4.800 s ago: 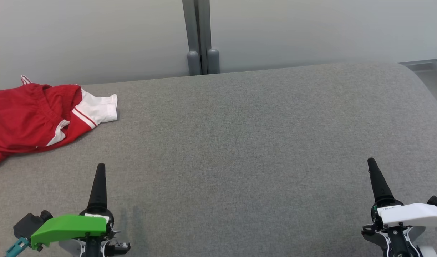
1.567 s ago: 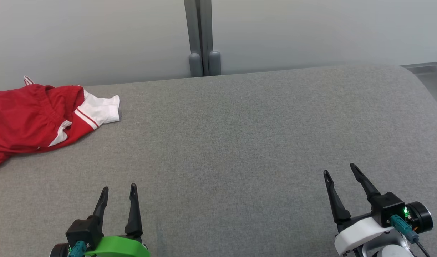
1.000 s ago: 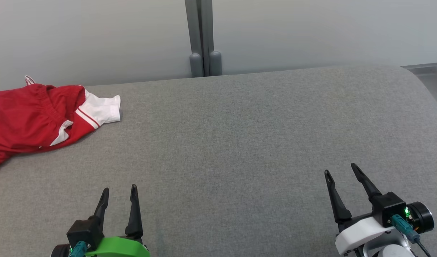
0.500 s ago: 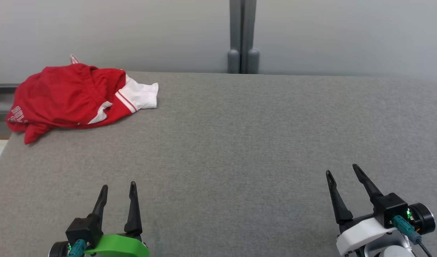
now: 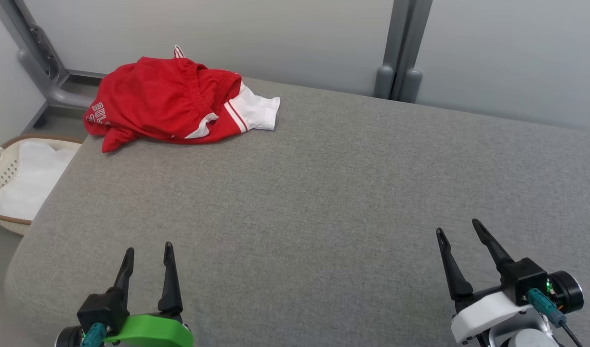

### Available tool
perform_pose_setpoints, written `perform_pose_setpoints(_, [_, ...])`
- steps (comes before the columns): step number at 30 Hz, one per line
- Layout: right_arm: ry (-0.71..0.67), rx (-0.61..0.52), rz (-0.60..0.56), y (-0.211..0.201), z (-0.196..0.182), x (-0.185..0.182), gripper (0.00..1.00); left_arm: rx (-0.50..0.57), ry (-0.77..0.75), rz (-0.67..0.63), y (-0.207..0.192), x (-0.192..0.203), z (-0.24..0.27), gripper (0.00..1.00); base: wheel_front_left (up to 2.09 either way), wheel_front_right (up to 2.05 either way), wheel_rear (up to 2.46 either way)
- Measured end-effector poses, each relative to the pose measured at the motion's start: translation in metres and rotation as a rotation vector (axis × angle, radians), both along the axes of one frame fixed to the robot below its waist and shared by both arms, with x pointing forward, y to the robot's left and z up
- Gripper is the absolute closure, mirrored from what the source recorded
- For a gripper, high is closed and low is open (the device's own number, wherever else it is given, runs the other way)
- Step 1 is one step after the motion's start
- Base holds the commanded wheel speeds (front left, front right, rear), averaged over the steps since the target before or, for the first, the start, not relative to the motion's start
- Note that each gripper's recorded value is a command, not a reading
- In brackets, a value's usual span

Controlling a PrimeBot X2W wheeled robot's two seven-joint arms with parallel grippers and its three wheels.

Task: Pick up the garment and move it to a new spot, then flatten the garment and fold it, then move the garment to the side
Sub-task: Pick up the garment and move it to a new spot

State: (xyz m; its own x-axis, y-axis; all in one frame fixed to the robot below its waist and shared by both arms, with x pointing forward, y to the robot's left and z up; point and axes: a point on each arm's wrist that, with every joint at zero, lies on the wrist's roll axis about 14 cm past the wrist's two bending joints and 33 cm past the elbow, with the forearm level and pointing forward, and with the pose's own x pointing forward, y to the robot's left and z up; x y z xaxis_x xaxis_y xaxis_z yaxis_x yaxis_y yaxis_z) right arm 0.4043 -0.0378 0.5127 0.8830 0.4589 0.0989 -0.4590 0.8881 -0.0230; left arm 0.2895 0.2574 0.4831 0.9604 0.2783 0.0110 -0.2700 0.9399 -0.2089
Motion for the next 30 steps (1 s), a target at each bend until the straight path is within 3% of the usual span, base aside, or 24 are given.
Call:
perform_pose_setpoints(12, [0.007,-0.013,-0.003,0.0,-0.006,0.006,0.0,0.067,-0.032,0.011,0.01,0.012,0.018,0.0,0.0,0.0,0.0])
perform_pose_setpoints(24, [-0.014,-0.045,-0.034,-0.008,-0.013,0.036,0.0,0.41,-0.364,0.002,0.067,0.093,0.173,0.0,0.0,0.0,0.0])
perform_pose_setpoints(30, [-0.026,-0.051,-0.027,-0.004,-0.017,0.053,0.0,0.474,-0.333,-0.037,0.088,0.156,0.204,0.0,0.0,0.0,0.0])
